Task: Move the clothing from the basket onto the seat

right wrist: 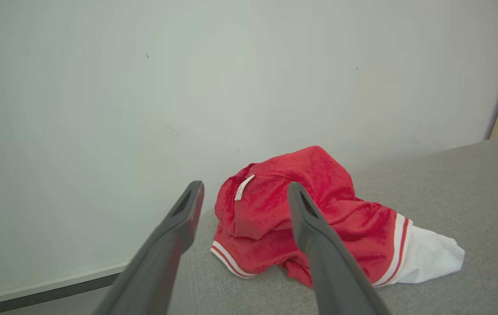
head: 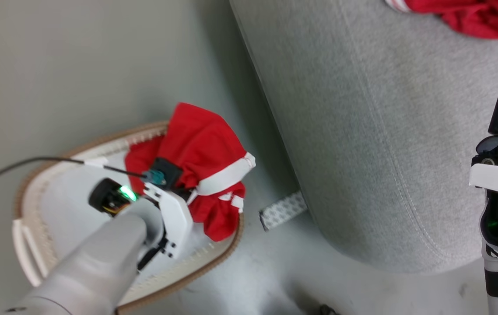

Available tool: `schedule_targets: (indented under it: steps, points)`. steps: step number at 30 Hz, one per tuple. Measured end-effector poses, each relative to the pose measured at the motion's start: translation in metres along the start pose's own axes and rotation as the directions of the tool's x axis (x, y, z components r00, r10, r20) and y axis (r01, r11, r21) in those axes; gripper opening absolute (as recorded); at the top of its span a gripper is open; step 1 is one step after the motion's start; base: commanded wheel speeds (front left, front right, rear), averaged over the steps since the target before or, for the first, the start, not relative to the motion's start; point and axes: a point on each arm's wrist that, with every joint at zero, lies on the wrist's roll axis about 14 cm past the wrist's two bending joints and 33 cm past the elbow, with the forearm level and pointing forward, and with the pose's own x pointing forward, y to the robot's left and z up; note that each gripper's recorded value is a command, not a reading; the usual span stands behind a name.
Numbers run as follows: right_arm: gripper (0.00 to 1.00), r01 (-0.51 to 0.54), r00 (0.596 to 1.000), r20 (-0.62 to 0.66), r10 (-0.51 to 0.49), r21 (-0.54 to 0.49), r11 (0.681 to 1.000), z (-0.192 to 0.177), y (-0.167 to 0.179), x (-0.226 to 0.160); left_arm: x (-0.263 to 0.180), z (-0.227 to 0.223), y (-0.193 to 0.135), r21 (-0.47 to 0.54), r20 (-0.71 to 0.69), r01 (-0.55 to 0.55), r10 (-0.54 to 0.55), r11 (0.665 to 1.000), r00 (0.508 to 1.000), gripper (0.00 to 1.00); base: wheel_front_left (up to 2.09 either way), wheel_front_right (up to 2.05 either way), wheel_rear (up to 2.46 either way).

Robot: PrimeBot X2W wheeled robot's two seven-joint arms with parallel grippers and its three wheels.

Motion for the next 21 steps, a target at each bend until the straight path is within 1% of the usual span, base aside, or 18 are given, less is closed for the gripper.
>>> schedule_targets:
  steps: [4, 7, 8, 11, 12, 13, 16, 18, 21]
  points:
    - [1.00, -0.017, 1.000, 0.026, 0.017, -0.003, 1.000, 0.013, 0.006, -0.003, -0.014, 0.016, -0.007, 0.007, 0.048, -0.020, 0.019, 1.000, 0.999, 0.00, 0.00, 0.00, 0.00]
    - [1.00, -0.036, 0.998, 0.043, 0.035, 0.012, 0.999, 0.027, 0.009, -0.012, -0.035, 0.039, -0.019, 0.004, 0.118, -0.049, 0.049, 0.999, 0.992, 0.00, 0.00, 0.00, 0.00]
    - [1.00, -0.036, 0.998, 0.043, 0.035, 0.012, 0.999, 0.027, 0.009, -0.012, -0.035, 0.039, -0.019, 0.004, 0.118, -0.049, 0.049, 0.999, 0.992, 0.00, 0.00, 0.00, 0.00]
    - [1.00, -0.061, 0.997, 0.056, 0.060, 0.025, 0.998, 0.037, 0.014, -0.019, -0.054, 0.054, -0.027, 0.004, 0.164, -0.078, 0.077, 0.997, 0.983, 0.00, 0.00, 0.00, 0.00]
    - [1.00, -0.078, 0.995, 0.066, 0.075, 0.040, 0.996, 0.043, 0.018, -0.024, -0.067, 0.062, -0.032, 0.005, 0.189, -0.100, 0.097, 0.995, 0.977, 0.00, 0.00, 0.00, 0.00]
    - [1.00, -0.078, 0.995, 0.066, 0.075, 0.040, 0.996, 0.043, 0.018, -0.024, -0.067, 0.062, -0.032, 0.005, 0.189, -0.100, 0.097, 0.995, 0.977, 0.00, 0.00, 0.00, 0.00]
    - [1.00, -0.103, 0.991, 0.087, 0.098, 0.057, 0.993, 0.055, 0.023, -0.031, -0.087, 0.075, -0.040, 0.015, 0.222, -0.129, 0.123, 0.991, 0.967, 0.00, 0.00, 0.00, 0.00]
    - [1.00, -0.127, 0.987, 0.104, 0.119, 0.070, 0.989, 0.063, 0.029, -0.035, -0.101, 0.088, -0.043, 0.013, 0.261, -0.153, 0.144, 0.988, 0.954, 0.00, 0.00, 0.00, 0.00]
    - [1.00, -0.162, 0.982, 0.113, 0.152, 0.087, 0.983, 0.070, 0.038, -0.044, -0.125, 0.125, -0.048, 0.011, 0.363, -0.184, 0.167, 0.983, 0.917, 0.00, 0.00, 0.00, 0.00]
